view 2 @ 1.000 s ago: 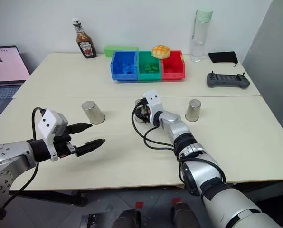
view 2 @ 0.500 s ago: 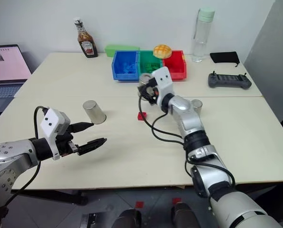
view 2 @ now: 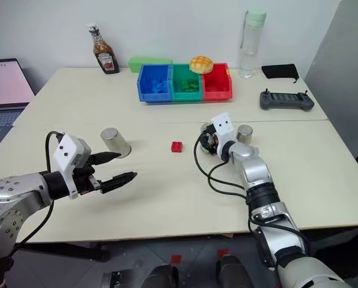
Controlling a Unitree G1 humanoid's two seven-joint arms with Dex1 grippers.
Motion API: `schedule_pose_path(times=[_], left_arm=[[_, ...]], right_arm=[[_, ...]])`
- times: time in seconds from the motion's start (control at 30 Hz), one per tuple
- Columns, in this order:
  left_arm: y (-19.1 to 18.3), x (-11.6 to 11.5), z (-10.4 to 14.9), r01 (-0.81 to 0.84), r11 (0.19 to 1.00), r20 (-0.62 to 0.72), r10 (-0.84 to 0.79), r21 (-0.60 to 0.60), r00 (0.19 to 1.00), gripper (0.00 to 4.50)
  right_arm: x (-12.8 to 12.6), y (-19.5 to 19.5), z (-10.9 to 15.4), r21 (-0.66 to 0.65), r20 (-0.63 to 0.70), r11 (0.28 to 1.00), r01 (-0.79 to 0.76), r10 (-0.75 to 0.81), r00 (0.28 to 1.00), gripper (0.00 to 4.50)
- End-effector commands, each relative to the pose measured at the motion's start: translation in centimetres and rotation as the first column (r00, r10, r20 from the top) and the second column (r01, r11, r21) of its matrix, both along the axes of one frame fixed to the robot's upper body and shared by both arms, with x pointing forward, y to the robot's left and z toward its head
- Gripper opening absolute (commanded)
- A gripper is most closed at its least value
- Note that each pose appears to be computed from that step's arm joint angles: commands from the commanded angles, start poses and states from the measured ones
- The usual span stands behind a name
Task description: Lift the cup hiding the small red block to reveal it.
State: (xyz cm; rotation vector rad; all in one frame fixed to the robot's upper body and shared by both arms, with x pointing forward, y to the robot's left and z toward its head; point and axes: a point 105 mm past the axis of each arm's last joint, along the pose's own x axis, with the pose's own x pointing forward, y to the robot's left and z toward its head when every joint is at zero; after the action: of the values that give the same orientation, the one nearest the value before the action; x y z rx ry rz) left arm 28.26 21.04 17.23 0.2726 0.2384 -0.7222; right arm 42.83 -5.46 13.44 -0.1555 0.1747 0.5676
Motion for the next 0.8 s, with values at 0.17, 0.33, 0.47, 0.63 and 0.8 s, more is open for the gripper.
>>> schedule_pose_path(times=[0.17, 0.33, 0.47, 0.63, 0.8], left_arm=[[0.2, 0.2, 0.8, -0.015, 1.000, 0.044, 0.014, 0.010, 0.999, 4.50], [0.4, 0.1, 0.8, -0.026, 1.000, 0.044, 0.026, 0.009, 0.999, 4.50], [0.6, 0.3, 0.9, -0.034, 0.999, 0.051, 0.033, 0.014, 0.998, 4.50], [1.5, 0.6, 1.4, -0.066, 0.997, 0.073, 0.063, 0.033, 0.995, 4.50], [2.3, 0.5, 1.4, -0.071, 0.996, 0.069, 0.067, 0.052, 0.995, 4.50]], right_arm=[[0.5, 0.3, 4.1, 0.064, 0.124, 0.998, -0.023, 0.014, 0.992, 4.50], [-1.2, 0.3, 9.5, 0.133, 0.260, 0.986, -0.100, 0.062, 0.964, 4.50], [-4.2, 0.1, 12.2, 0.116, 0.355, 0.966, -0.232, 0.178, 0.918, 4.50], [-9.0, -0.6, 12.0, 0.021, 0.343, 0.906, -0.422, 0.390, 0.855, 4.50], [-14.0, -2.4, 7.8, -0.077, 0.173, 0.822, -0.565, 0.569, 0.804, 4.50]])
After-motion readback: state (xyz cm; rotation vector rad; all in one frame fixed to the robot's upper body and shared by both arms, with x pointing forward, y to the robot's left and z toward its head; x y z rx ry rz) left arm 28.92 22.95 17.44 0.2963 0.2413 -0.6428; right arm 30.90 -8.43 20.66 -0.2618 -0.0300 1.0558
